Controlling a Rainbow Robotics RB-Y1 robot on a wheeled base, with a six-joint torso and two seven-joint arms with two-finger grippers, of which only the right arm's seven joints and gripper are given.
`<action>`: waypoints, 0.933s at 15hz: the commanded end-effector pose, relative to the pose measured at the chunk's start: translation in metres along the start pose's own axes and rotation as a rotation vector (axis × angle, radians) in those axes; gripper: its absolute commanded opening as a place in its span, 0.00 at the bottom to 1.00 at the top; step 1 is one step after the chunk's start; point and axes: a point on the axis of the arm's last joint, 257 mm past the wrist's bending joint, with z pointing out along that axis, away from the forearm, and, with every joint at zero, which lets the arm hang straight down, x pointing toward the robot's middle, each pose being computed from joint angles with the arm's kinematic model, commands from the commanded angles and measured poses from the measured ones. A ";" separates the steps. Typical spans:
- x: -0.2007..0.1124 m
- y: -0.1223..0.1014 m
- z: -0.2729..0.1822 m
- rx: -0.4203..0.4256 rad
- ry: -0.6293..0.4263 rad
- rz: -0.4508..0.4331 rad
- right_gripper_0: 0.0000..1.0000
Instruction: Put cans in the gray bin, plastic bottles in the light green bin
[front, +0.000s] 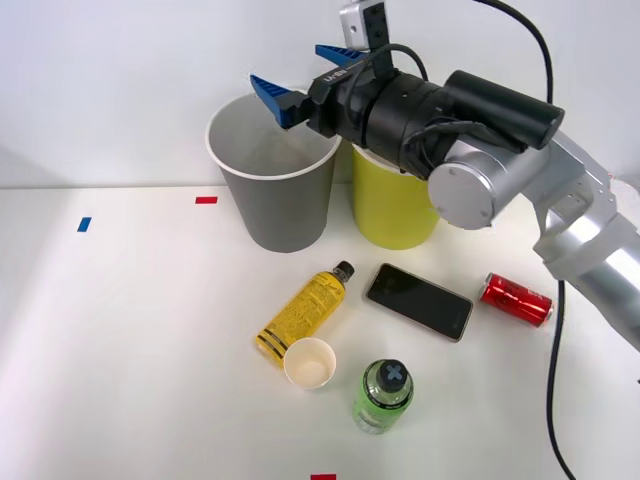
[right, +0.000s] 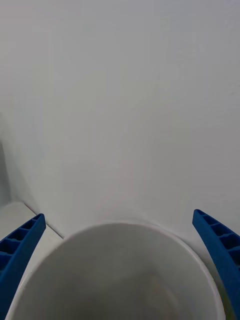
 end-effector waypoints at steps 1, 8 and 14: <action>0.014 -0.010 -0.050 0.016 -0.039 0.005 1.00; 0.031 -0.016 -0.191 0.106 -0.167 0.065 1.00; 0.072 -0.020 -0.289 0.329 -0.233 0.067 1.00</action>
